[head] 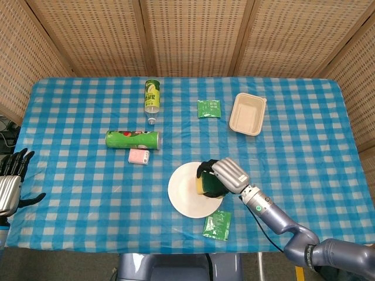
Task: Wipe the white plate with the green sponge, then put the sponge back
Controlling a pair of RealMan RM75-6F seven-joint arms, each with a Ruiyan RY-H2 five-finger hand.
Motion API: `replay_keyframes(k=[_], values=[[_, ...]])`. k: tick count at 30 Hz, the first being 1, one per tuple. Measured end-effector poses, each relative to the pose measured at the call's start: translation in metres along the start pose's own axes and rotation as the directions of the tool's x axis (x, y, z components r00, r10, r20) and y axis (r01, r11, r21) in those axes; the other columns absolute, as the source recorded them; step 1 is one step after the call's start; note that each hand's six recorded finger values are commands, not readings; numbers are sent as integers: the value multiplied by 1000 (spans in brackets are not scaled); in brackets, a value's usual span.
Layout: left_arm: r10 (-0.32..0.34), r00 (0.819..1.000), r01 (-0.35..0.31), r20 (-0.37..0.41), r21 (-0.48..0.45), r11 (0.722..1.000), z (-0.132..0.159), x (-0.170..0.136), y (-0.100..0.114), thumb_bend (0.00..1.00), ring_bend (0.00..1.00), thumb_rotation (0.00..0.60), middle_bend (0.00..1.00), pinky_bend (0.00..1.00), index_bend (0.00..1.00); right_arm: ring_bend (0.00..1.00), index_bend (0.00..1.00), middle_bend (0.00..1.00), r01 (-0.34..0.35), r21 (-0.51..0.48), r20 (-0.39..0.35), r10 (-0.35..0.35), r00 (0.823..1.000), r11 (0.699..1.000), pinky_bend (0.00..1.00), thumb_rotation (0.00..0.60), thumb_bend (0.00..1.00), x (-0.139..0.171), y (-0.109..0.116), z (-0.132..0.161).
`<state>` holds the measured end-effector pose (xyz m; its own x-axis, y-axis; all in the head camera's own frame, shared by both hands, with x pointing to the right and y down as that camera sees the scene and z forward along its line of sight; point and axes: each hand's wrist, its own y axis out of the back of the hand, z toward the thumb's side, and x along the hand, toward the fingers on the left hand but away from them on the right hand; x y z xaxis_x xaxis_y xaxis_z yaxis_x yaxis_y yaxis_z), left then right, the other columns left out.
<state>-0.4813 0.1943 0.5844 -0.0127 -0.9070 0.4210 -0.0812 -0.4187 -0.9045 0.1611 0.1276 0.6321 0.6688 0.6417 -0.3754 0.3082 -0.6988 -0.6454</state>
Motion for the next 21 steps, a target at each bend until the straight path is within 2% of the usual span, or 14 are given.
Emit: replay_keyframes(k=[7, 21], values=[[-10, 1000, 10, 3, 5, 1000, 1, 0, -2, 0, 0, 600, 0, 0, 0, 490, 500, 558, -31, 50, -39, 33, 999, 998, 677, 600, 383, -8, -32, -5], [-29, 1000, 29, -8, 10, 1000, -1, 5, -7, 0, 0, 600, 0, 0, 0, 500, 508, 564, 14, 124, -52, -8, 999, 992, 682, 600, 383, -22, -57, -9]])
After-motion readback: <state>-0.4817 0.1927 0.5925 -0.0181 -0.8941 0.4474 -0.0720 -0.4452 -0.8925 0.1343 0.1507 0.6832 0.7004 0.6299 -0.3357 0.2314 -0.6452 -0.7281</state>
